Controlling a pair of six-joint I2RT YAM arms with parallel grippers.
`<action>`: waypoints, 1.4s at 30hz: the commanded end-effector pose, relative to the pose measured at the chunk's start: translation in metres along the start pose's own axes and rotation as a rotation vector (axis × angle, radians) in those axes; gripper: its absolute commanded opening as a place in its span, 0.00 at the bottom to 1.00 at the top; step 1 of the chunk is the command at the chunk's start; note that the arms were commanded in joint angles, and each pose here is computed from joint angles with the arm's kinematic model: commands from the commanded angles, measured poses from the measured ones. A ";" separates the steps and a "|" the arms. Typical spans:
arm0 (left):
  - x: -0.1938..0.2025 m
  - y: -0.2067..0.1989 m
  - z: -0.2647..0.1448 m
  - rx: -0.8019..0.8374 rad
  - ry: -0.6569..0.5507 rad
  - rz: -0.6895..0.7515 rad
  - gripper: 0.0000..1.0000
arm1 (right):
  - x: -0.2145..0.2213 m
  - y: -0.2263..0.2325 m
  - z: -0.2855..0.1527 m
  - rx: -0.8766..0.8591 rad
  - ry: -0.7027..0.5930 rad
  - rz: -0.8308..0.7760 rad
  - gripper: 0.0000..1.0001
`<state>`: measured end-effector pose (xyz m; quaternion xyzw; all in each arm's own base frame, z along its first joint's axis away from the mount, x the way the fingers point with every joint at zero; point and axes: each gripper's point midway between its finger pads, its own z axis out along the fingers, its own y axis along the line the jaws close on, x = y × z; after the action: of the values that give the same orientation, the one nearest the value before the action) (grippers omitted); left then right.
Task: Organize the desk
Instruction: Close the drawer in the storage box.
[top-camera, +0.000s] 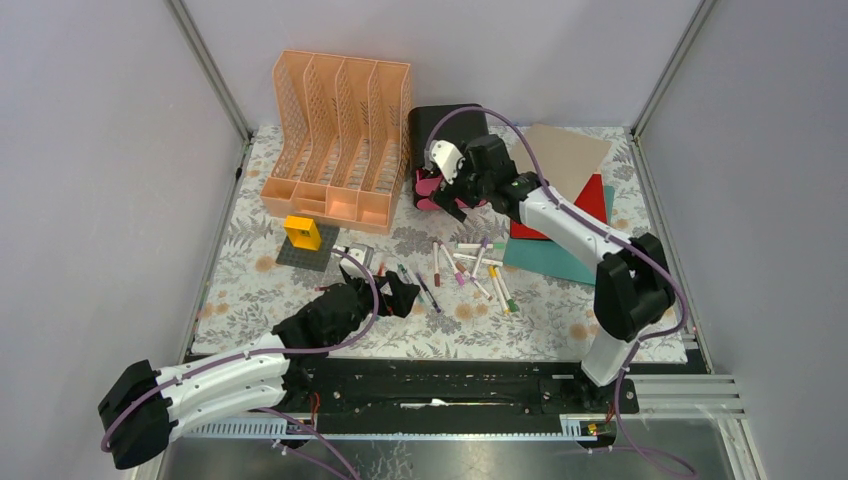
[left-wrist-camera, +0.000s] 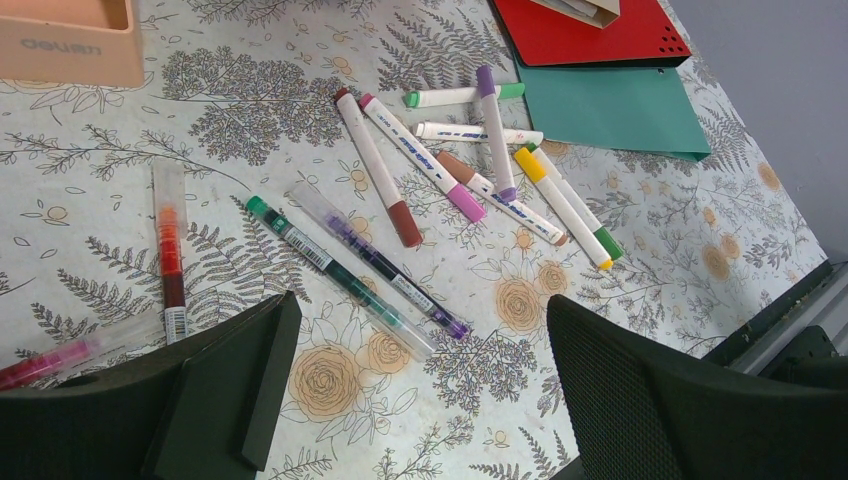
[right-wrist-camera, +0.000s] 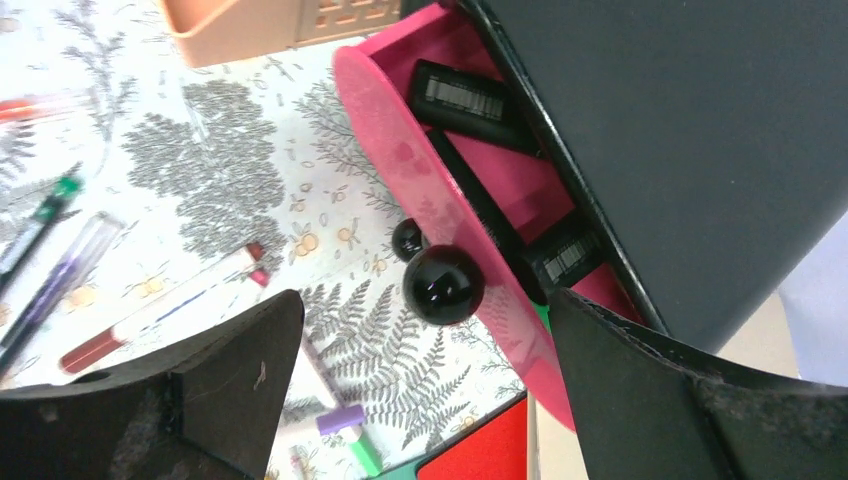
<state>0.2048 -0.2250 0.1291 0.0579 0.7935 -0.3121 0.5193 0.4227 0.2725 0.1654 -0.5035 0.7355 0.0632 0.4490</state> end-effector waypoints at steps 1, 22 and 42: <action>-0.014 -0.010 0.000 0.041 -0.048 -0.025 0.99 | -0.038 0.007 -0.045 -0.068 -0.113 0.002 1.00; -0.011 -0.006 -0.006 0.047 -0.059 -0.046 0.99 | 0.013 0.000 -0.016 -0.065 0.083 -0.057 0.05; -0.009 -0.016 -0.001 0.099 -0.065 -0.083 0.99 | -0.001 -0.059 0.016 0.210 0.062 -0.030 0.32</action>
<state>0.1995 -0.2277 0.1301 0.0459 0.7806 -0.3449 0.5193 0.4572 0.2488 0.1400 -0.4999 0.7588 -0.0243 0.4167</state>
